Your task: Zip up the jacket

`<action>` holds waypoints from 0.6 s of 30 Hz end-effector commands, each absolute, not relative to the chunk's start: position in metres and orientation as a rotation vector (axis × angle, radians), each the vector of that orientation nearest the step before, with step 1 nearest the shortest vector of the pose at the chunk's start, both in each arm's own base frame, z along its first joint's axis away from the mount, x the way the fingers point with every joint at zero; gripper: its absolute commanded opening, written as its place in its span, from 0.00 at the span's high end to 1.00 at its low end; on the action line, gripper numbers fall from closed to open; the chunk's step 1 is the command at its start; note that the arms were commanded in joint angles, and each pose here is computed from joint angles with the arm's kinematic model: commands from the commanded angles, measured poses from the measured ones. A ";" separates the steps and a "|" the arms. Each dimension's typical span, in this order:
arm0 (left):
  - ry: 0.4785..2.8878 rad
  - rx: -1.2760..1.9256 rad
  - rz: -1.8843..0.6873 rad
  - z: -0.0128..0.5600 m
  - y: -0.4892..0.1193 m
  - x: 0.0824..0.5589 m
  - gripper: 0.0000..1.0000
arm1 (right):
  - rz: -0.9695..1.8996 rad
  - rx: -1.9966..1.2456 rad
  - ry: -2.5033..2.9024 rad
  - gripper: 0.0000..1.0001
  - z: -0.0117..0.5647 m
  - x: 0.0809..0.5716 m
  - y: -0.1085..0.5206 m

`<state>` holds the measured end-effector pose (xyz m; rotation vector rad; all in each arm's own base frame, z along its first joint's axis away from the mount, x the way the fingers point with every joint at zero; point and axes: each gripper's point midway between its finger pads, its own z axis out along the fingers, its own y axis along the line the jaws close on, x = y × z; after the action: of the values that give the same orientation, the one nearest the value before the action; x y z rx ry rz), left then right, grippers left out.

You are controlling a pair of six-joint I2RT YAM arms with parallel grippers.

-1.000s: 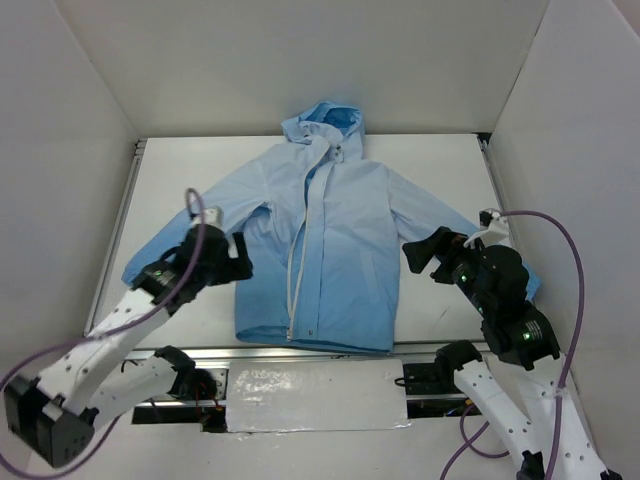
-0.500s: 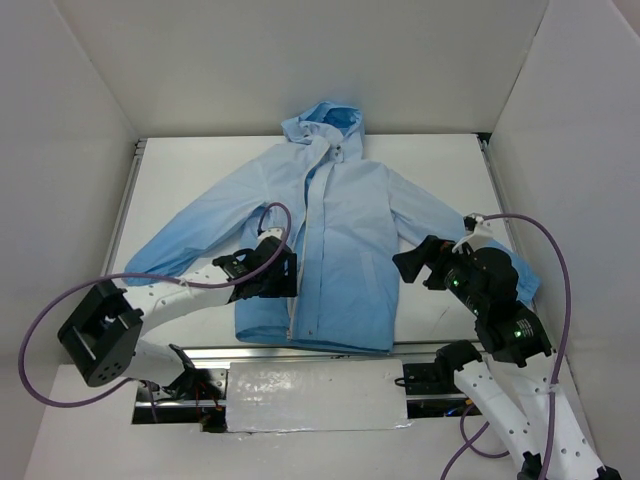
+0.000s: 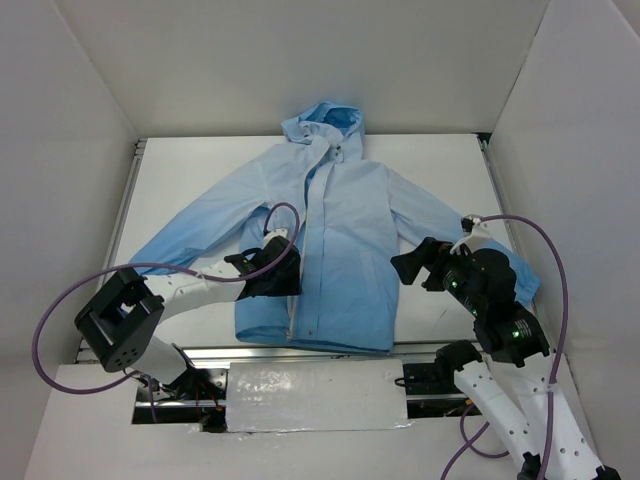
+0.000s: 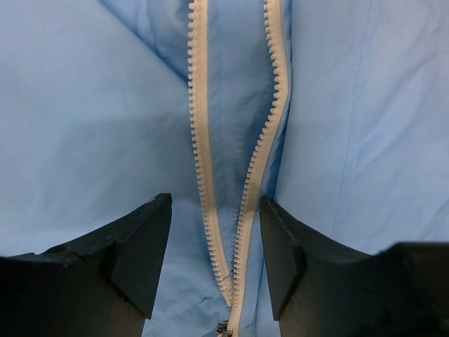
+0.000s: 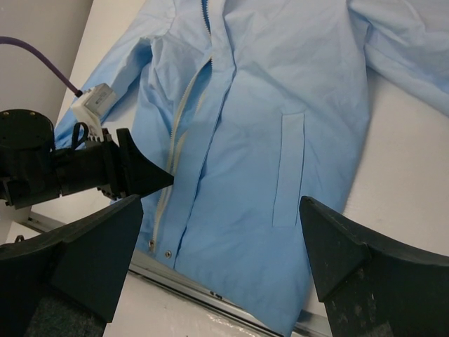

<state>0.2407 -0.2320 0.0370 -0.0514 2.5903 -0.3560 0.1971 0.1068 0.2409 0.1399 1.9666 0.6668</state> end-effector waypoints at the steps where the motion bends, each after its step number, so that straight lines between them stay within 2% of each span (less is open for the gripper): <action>1: 2.561 -0.086 -0.404 0.041 -0.240 0.245 0.35 | 0.691 0.092 1.930 0.00 0.247 0.199 0.113; 5: 2.532 -0.096 -0.433 0.049 -0.240 0.244 0.31 | 0.700 0.079 1.931 0.00 0.247 0.198 0.114; 6: 2.523 -0.106 -0.441 0.053 -0.239 0.245 0.26 | 0.708 0.062 1.931 0.00 0.247 0.198 0.117; 9: 2.493 -0.123 -0.449 0.067 -0.235 0.245 0.20 | 0.789 0.011 1.957 0.03 0.243 0.196 0.131; 12: 2.420 -0.172 -0.453 0.096 -0.222 0.244 0.19 | 0.917 -0.016 2.021 0.12 0.232 0.193 0.152; 13: 2.401 -0.201 -0.434 0.102 -0.216 0.244 0.19 | 0.952 -0.022 2.035 0.12 0.226 0.192 0.160; 18: 2.274 -0.382 -0.217 0.140 -0.153 0.240 0.20 | 1.069 0.103 2.090 0.22 0.202 0.190 0.192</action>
<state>0.2421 -0.1957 0.1235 -0.2565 2.3376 -0.4040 0.1881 0.1690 0.1929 0.0423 2.1367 0.9472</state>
